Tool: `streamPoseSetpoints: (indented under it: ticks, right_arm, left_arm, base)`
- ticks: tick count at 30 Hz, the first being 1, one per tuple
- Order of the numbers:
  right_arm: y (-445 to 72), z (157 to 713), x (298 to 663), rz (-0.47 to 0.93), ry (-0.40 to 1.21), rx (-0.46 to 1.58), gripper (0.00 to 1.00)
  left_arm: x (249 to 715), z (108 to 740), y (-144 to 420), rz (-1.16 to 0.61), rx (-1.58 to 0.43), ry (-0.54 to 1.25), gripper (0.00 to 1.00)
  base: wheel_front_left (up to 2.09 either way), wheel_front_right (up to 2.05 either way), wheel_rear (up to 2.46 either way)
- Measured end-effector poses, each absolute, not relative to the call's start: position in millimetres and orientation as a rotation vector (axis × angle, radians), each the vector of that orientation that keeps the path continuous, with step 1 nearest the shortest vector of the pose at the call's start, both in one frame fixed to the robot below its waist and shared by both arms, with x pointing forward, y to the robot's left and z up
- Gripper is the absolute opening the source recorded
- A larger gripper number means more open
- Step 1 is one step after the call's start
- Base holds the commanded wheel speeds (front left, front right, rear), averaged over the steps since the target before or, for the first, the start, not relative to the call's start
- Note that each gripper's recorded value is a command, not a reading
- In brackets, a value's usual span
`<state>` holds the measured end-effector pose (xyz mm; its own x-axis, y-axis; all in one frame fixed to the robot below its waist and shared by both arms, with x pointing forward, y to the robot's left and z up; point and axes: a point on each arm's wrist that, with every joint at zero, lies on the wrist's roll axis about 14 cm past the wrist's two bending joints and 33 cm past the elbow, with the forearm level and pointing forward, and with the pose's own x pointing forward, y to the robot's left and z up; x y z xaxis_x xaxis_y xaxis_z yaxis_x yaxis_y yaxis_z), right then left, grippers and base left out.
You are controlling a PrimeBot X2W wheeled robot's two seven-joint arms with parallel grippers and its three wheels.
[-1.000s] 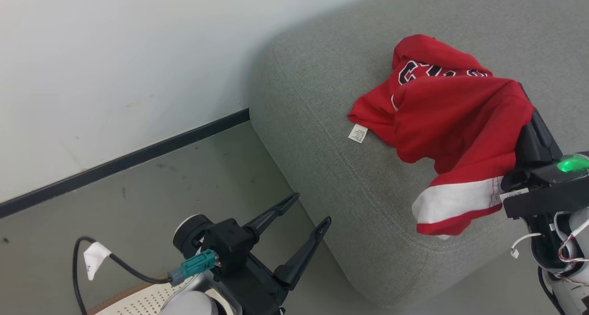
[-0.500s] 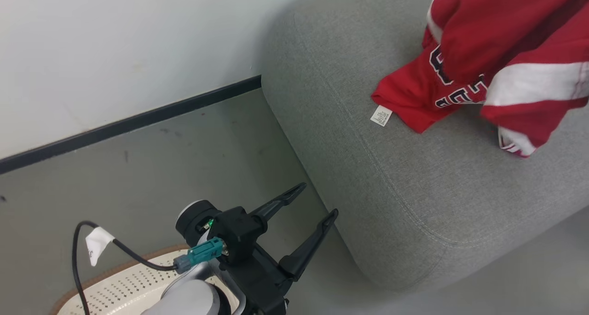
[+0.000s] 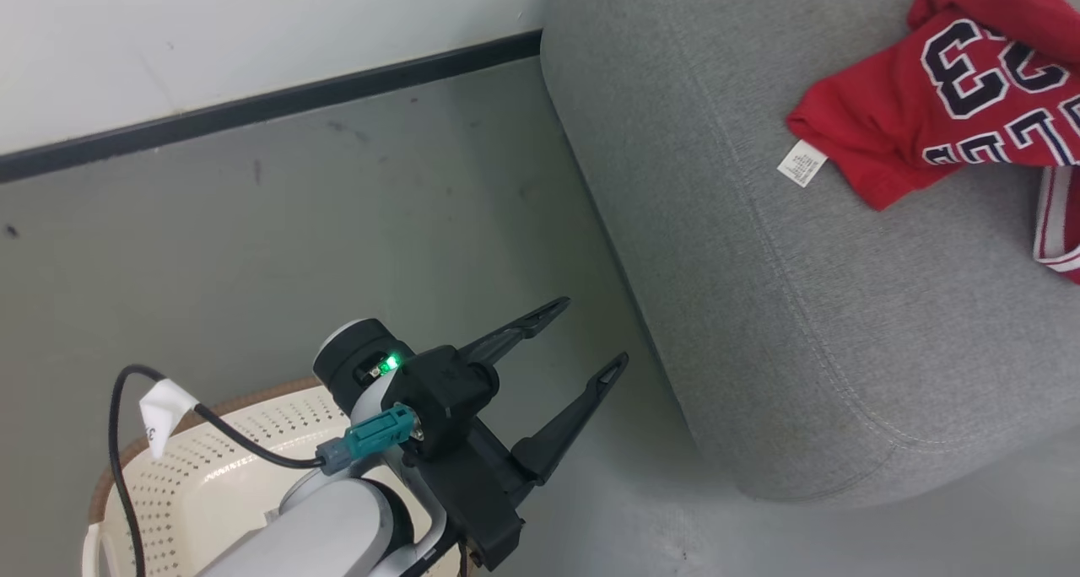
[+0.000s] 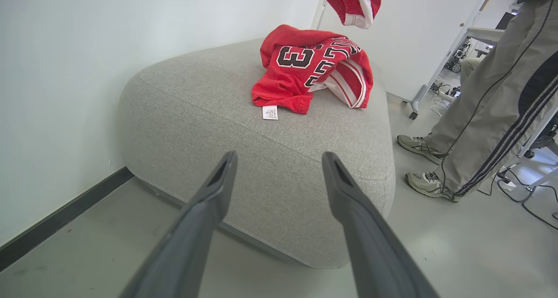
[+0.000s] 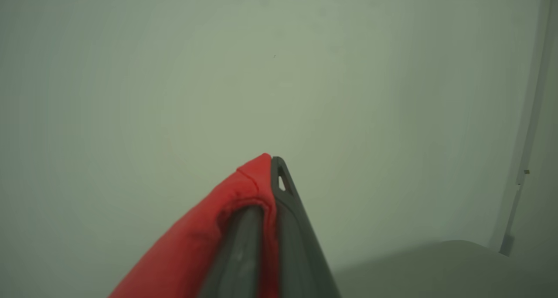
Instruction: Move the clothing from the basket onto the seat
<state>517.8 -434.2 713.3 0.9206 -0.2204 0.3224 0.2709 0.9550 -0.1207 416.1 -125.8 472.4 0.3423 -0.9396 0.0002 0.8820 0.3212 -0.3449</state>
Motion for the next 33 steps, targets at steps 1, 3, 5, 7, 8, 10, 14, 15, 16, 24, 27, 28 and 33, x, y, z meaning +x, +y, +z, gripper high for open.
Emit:
streamPoseSetpoints:
  ticks: [1, 3, 5, 7, 8, 10, 14, 15, 16, 24, 27, 28, 33]
  right_arm:
    - [-434.9, 712.9, 523.7, -0.255, -0.310, -0.176, 0.00]
    - [-435.6, 709.7, 535.8, -0.257, -0.300, -0.201, 0.00]
    - [-439.6, 704.3, 546.4, -0.270, -0.286, -0.215, 0.00]
    - [-448.3, 699.6, 553.3, -0.299, -0.275, -0.225, 0.00]
    - [-448.3, 699.6, 553.3, -0.299, -0.275, -0.225, 0.00]
    - [-457.0, 695.4, 558.0, -0.322, -0.267, -0.238, 0.00]
    - [-465.0, 671.0, 572.4, -0.348, -0.209, -0.271, 0.00]
    - [-464.2, 660.6, 577.2, -0.344, -0.184, -0.280, 0.00]
    - [-463.1, 647.1, 581.9, -0.339, -0.153, -0.285, 0.00]
    - [-444.1, 516.6, 589.6, -0.285, 0.171, -0.286, 0.00]
    - [-450.0, 491.8, 577.7, -0.320, 0.258, -0.243, 0.00]
    - [-452.1, 485.2, 573.5, -0.330, 0.288, -0.239, 0.00]
    - [-456.9, 455.2, 552.9, -0.362, 0.453, -0.218, 0.00]
  left_arm:
    - [418.7, 467.6, -122.8, -1.203, -0.301, 0.224, 1.00]
    - [426.2, 460.4, -116.1, -1.186, -0.296, 0.230, 1.00]
    - [432.5, 451.0, -110.3, -1.169, -0.293, 0.247, 1.00]
    - [437.9, 444.5, -107.4, -1.160, -0.294, 0.256, 1.00]
    - [437.9, 444.5, -107.4, -1.160, -0.294, 0.256, 1.00]
    - [442.0, 439.2, -105.3, -1.152, -0.303, 0.262, 1.00]
    - [449.1, 425.9, -100.3, -1.135, -0.312, 0.279, 1.00]
    - [449.7, 420.6, -98.9, -1.131, -0.313, 0.291, 1.00]
    - [450.3, 415.7, -97.6, -1.127, -0.316, 0.302, 1.00]
    - [458.2, 399.6, -91.0, -1.098, -0.318, 0.327, 1.00]
    - [459.2, 402.4, -88.4, -1.093, -0.315, 0.316, 1.00]
    - [459.8, 403.3, -87.6, -1.089, -0.315, 0.312, 1.00]
    - [461.5, 409.2, -84.9, -1.076, -0.305, 0.295, 1.00]
  base:
    - [0.00, 0.00, 0.00]
    - [0.00, 0.00, 0.00]
    - [0.00, 0.00, 0.00]
    - [0.00, 0.00, 0.00]
    - [0.00, 0.00, 0.00]
    - [0.00, 0.00, 0.00]
    - [0.00, 0.00, 0.00]
    - [0.00, 0.00, 0.00]
    - [0.00, 0.00, 0.00]
    - [0.00, 0.00, 0.00]
    - [0.00, 0.00, 0.00]
    - [0.00, 0.00, 0.00]
    - [0.00, 0.00, 0.00]
